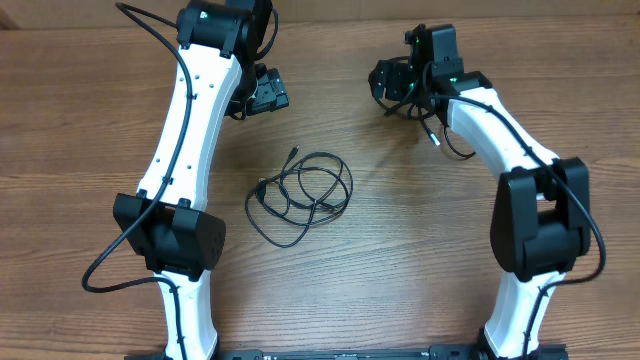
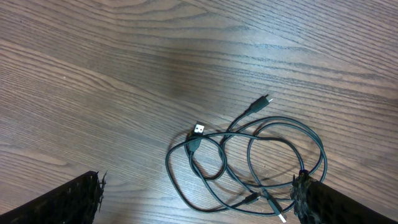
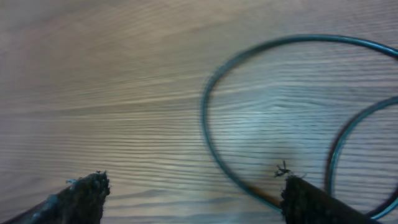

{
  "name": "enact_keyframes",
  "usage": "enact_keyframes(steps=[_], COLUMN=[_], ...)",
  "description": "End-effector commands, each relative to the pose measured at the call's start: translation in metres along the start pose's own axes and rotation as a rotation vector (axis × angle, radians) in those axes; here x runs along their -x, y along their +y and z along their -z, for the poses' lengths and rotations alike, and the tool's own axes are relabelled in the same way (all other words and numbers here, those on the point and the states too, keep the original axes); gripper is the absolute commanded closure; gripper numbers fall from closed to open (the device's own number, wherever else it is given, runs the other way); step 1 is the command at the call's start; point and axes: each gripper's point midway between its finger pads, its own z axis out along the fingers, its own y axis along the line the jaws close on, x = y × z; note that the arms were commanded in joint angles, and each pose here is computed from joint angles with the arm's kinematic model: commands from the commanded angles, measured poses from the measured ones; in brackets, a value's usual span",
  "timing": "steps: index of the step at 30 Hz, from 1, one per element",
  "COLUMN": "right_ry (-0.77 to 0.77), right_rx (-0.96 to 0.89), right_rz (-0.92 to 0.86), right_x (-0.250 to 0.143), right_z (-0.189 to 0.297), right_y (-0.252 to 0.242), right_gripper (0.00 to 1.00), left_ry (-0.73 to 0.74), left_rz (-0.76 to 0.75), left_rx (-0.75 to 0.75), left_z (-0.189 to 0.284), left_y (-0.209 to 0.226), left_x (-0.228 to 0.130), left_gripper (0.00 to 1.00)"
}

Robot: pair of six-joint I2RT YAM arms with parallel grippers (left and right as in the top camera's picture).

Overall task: Untangle cables
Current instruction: 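Lower the right gripper with the cable toward the center-right table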

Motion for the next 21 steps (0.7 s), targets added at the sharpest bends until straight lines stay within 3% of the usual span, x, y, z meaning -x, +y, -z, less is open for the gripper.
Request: enact_keyframes(steps=[1,12,16,18,21], right_ry=[0.036,0.136,0.163,0.188,0.232], right_rx=[-0.062,-0.092,-0.096,-0.103,-0.115], right_rz=[-0.003,0.048,0.087,0.086,0.079], right_x=[-0.015,-0.051,-0.057,-0.063,-0.073], right_z=[-0.021,-0.053,-0.052,-0.051,-0.049], right_y=[-0.022,-0.039,-0.042,-0.043,-0.047], right_gripper=[0.19,0.22,0.31,0.42,0.72], left_ry=[0.002,-0.001,-0.007,-0.011,-0.015], left_rz=[-0.011,-0.011,-0.010,-0.009,-0.009], left_rx=[0.017,0.015,0.011,0.008,0.005], left_z=[-0.003,-0.003,-0.003,-0.003,-0.003], left_y=[0.002,0.001,0.000,-0.001,-0.001], left_x=[-0.001,0.000,0.002,0.002,0.004], left_gripper=[0.01,0.00,0.00,0.00,0.00])
